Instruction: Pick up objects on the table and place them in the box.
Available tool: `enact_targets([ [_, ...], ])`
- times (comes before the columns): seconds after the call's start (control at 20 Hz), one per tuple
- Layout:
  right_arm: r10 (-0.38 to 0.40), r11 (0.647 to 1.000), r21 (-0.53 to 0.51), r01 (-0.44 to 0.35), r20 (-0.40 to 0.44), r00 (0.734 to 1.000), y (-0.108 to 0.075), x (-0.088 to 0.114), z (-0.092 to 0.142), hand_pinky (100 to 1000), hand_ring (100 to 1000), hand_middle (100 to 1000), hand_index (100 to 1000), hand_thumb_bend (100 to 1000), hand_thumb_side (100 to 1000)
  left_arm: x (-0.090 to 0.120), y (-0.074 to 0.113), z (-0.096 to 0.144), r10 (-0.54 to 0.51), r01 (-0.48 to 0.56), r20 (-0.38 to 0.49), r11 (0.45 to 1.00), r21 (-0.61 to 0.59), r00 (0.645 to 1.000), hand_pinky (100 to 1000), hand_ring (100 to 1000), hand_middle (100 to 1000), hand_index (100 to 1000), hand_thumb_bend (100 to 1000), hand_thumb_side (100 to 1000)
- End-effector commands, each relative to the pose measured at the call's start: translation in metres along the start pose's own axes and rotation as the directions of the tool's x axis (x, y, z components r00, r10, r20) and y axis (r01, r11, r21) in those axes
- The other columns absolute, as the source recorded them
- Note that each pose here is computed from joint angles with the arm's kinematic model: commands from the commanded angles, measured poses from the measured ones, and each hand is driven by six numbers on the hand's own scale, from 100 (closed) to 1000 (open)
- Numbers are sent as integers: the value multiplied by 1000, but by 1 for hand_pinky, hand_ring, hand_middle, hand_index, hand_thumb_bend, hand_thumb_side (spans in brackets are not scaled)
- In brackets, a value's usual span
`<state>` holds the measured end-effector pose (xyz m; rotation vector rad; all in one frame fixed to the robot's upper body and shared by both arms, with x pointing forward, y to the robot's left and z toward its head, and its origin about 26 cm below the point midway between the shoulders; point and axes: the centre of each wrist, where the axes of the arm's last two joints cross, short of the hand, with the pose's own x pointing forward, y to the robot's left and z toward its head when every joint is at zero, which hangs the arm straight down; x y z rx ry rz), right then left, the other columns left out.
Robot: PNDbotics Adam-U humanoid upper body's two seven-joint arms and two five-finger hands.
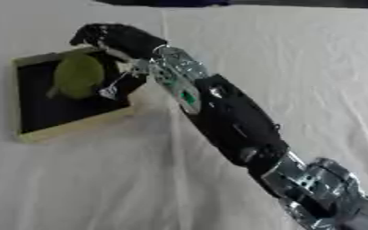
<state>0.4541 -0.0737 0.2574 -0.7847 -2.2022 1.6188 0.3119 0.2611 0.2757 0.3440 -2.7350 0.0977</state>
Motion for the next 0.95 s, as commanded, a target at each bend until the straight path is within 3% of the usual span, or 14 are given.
enact_targets([
  [0.05, 35, 987, -156, -36, -8, 999, -48, -12, 9, 826, 864, 866, 901, 325, 187, 5, 6, -4, -26, 26, 23, 1000, 0, 999, 757, 773, 617, 712, 147, 554],
  [0.3, 64, 941, -329, -75, -45, 997, -91, -32, 41, 835, 857, 861, 904, 267, 170, 3, 10, -2, -47, 47, 12, 999, 2, 999, 756, 773, 617, 712, 147, 552],
  [0.55, 85, 883, -454, -118, -93, 992, -118, -49, 88, 835, 846, 851, 897, 249, 162, 2, 14, 1, -69, 69, 4, 998, 7, 998, 756, 774, 617, 712, 146, 551],
  [0.6, 87, 871, -474, -128, -108, 990, -122, -52, 98, 833, 842, 846, 894, 100, 441, 2, 15, 1, -74, 74, 3, 997, 9, 997, 756, 774, 617, 712, 184, 526],
  [0.65, 90, 859, -493, -139, -123, 988, -126, -55, 109, 832, 838, 841, 890, 229, 190, 2, 16, 1, -79, 79, 3, 997, 10, 997, 756, 774, 617, 712, 145, 550],
  [0.8, 109, 829, -534, -166, -137, 985, -133, -59, 140, 845, 851, 860, 902, 149, 238, 1, 18, 1, -92, 92, 3, 996, 15, 996, 756, 774, 617, 712, 145, 548],
  [0.85, 115, 822, -544, -172, -138, 984, -135, -59, 149, 860, 867, 880, 913, 100, 339, 1, 18, 1, -92, 92, 3, 996, 16, 996, 756, 774, 617, 712, 144, 549],
  [0.95, 109, 806, -567, -166, -134, 985, -134, -55, 164, 868, 876, 890, 921, 100, 467, 1, 18, 1, -93, 93, 4, 996, 16, 996, 756, 774, 617, 712, 142, 549],
])
